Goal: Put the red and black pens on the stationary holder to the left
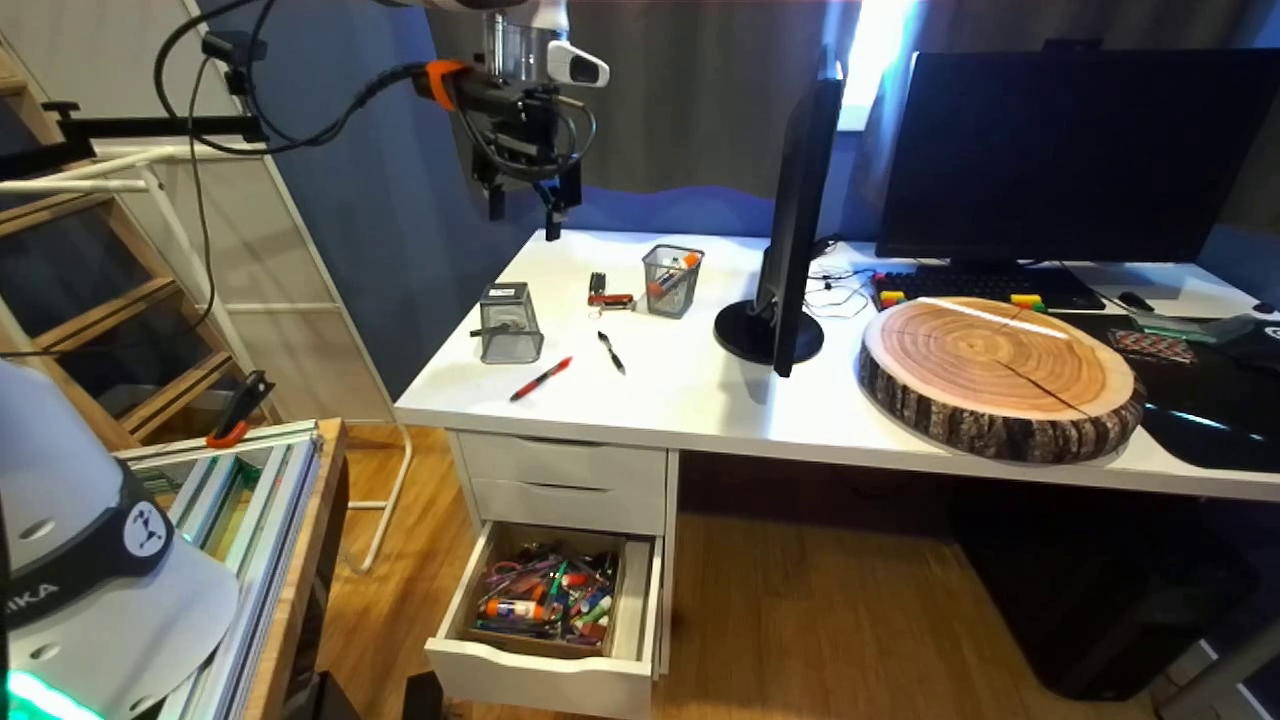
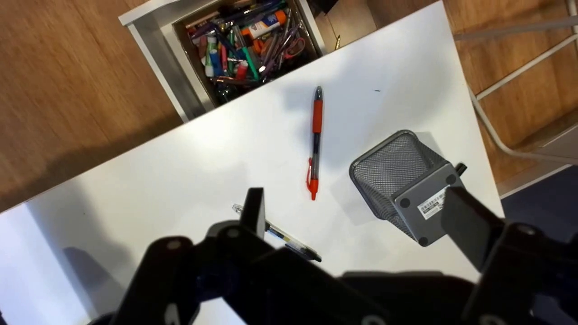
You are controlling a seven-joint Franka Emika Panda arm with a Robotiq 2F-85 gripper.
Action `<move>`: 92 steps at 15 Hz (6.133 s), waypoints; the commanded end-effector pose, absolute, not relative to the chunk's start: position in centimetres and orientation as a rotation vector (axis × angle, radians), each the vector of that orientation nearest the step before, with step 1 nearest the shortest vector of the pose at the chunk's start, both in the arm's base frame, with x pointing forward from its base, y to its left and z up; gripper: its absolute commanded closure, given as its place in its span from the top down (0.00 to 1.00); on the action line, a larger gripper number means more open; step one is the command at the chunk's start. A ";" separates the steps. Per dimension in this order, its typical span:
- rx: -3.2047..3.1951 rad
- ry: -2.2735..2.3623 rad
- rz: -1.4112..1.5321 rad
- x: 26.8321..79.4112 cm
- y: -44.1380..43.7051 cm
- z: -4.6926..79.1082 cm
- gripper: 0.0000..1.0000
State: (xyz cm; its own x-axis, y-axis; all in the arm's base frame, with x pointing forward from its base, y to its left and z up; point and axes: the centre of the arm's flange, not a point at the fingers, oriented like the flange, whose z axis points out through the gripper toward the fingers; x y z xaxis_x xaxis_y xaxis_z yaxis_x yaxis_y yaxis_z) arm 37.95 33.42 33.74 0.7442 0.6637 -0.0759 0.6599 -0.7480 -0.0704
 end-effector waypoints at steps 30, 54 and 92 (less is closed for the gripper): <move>-2.705 -1.469 -0.099 37.5 36.7 11.8 1.00; -2.721 -1.497 -0.081 37.8 36.5 12.0 0.02; -2.374 -1.697 -0.099 33.5 45.1 21.8 0.02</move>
